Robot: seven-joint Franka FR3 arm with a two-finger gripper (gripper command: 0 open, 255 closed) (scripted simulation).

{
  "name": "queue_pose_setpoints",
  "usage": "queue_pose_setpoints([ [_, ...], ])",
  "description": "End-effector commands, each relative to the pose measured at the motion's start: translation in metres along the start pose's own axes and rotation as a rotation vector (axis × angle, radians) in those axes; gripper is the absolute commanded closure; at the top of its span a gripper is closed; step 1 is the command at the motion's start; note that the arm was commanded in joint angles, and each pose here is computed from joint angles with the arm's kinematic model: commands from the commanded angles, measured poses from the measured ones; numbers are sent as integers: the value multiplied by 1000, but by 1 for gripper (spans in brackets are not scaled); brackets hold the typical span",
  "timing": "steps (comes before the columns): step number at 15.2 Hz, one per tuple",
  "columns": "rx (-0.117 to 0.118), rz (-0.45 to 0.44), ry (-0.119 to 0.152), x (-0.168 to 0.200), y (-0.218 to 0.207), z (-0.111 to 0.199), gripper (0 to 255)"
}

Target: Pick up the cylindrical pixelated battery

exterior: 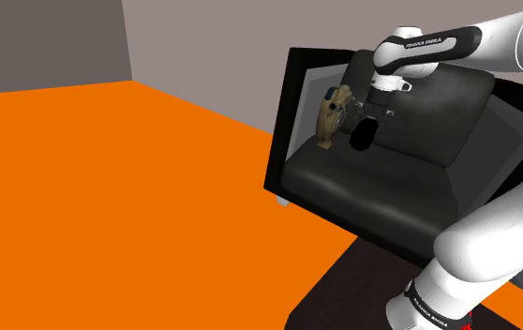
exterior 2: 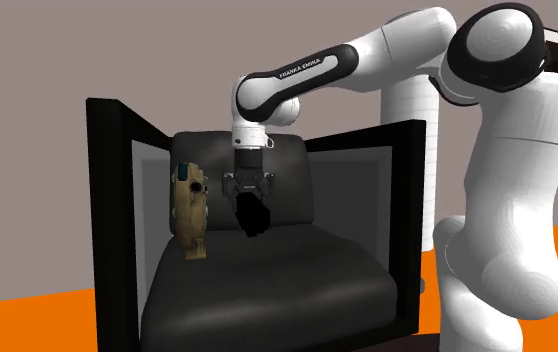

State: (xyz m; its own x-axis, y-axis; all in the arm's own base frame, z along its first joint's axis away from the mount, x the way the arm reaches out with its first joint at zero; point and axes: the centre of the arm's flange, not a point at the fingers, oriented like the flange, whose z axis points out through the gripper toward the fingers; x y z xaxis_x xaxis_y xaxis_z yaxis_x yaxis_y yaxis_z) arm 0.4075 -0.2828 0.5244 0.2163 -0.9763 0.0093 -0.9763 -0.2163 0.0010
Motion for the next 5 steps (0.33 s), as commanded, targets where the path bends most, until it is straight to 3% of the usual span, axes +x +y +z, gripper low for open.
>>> queue_pose_setpoints([
  [1,0,0,0,0,0,-11,255],
  [5,0,0,0,0,0,-22,255],
])
